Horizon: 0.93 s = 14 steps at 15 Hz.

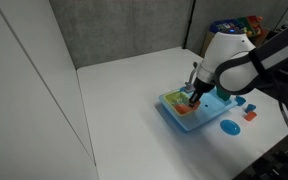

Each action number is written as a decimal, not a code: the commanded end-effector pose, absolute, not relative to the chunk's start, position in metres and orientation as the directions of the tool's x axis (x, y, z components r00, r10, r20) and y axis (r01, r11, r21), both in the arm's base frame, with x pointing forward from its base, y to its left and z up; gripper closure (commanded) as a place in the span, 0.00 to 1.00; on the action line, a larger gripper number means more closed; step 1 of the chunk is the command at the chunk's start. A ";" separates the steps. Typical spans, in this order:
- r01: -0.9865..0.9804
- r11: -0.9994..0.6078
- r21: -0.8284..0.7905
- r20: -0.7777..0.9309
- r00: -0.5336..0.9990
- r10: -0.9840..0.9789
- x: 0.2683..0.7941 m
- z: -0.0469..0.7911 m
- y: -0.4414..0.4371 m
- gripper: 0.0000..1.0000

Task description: Pick up the orange cup in front of the dishes drying rack and put it into the blue cup with a handle on the right or the worktop

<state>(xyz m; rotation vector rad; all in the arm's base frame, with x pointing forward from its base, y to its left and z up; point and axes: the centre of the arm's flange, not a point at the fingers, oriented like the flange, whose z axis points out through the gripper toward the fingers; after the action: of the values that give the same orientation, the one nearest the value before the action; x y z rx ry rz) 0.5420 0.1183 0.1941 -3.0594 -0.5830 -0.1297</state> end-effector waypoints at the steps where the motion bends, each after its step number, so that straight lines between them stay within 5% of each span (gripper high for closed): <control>1: 0.344 -0.939 0.015 0.108 0.933 0.344 0.542 0.223 0.105 0.96; 14: 0.183 -0.982 0.051 0.119 0.975 0.188 0.556 0.250 0.011 0.96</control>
<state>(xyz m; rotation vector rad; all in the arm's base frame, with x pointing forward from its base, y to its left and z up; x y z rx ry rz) 0.5603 0.0303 0.2359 -3.1374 -0.3542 -0.2089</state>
